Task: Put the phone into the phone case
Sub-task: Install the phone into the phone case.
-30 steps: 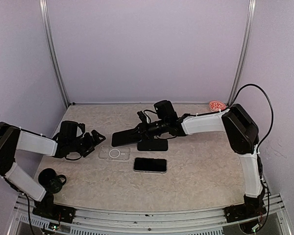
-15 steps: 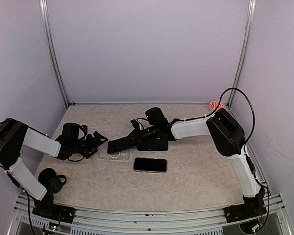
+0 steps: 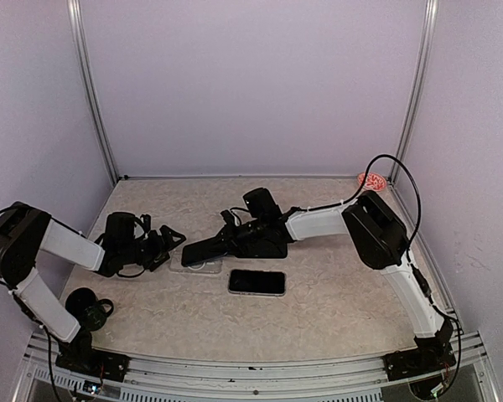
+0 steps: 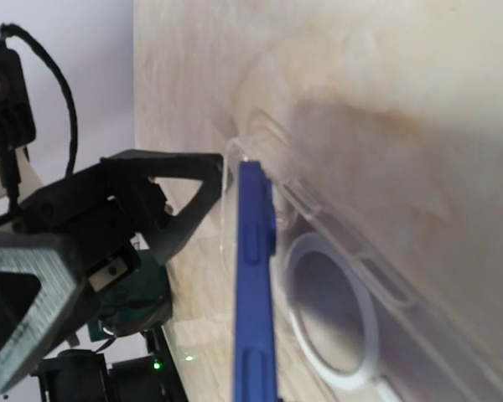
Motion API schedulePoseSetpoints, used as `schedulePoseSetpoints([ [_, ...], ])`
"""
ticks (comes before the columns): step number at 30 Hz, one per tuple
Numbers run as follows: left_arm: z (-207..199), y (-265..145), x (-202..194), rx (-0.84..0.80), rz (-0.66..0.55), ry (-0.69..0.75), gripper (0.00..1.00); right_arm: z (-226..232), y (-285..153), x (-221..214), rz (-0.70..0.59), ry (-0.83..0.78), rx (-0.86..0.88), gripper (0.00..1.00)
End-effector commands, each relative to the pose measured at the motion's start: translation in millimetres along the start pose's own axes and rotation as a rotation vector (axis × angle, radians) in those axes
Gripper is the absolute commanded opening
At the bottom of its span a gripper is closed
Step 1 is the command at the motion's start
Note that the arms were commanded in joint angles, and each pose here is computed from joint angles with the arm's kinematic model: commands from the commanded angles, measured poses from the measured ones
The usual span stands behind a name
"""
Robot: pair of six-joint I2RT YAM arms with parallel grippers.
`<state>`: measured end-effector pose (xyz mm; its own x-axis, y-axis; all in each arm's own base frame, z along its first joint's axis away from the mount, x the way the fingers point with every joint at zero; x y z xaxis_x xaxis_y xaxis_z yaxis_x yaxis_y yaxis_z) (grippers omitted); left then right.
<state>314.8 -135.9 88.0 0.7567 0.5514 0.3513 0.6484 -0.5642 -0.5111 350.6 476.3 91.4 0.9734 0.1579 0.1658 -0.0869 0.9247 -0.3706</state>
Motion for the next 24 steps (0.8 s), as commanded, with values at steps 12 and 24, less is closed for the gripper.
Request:
schedulePoseSetpoints([
  [12, 4, 2, -11, -0.023, 0.026, -0.013, 0.95, 5, 18, -9, 0.034, -0.001, 0.059, 0.0],
  [24, 0, 1, -26, -0.044, 0.055, -0.018, 0.95, -9, 25, -11, 0.017, 0.05, 0.065, 0.0],
])
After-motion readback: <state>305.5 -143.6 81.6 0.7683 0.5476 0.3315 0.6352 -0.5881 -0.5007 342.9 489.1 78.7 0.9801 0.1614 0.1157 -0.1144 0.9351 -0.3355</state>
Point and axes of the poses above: each gripper's point midway between its finger pads, its own y axis out along the fingers, its own z axis along the line the jaws close on, x = y × z, the point moved 6 cm from there along -y, back along the fingers, and after that the axes turned 4 degrees about -y, right-handed, at the moved point
